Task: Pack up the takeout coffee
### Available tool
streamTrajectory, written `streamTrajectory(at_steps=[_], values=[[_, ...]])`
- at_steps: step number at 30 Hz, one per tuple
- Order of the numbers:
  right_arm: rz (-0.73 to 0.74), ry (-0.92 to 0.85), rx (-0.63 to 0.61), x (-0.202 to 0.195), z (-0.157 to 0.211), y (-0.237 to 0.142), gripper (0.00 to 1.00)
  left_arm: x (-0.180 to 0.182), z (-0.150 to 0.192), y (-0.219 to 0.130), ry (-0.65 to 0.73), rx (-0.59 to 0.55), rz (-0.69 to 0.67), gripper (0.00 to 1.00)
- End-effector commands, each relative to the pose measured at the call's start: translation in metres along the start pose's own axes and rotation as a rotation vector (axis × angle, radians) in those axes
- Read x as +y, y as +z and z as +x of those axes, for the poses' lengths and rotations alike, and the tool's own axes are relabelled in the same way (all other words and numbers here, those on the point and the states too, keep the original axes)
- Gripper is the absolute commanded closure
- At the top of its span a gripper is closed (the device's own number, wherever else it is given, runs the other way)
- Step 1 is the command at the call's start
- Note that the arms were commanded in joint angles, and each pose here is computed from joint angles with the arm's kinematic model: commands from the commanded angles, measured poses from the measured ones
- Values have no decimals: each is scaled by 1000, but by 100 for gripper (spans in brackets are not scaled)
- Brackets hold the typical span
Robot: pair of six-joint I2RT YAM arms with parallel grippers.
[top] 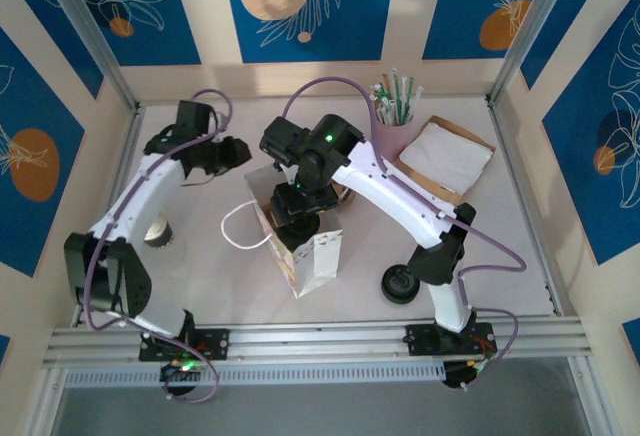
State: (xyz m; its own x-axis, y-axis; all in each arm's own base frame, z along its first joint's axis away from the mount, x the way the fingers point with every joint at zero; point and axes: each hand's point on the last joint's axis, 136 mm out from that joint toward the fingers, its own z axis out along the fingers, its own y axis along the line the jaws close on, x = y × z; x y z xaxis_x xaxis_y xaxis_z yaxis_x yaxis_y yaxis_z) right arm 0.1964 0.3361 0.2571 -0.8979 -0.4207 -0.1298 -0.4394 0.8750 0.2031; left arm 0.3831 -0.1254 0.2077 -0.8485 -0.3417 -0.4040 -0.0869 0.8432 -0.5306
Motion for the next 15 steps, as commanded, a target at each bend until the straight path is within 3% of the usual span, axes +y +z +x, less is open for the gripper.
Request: streamTrajectory(at_steps=[1, 15], values=[[57, 9, 135, -19, 39, -10, 44, 23, 17, -15, -35, 22, -32, 68], [56, -5, 157, -20, 39, -5, 44, 67, 84, -29, -94, 80, -120, 73]])
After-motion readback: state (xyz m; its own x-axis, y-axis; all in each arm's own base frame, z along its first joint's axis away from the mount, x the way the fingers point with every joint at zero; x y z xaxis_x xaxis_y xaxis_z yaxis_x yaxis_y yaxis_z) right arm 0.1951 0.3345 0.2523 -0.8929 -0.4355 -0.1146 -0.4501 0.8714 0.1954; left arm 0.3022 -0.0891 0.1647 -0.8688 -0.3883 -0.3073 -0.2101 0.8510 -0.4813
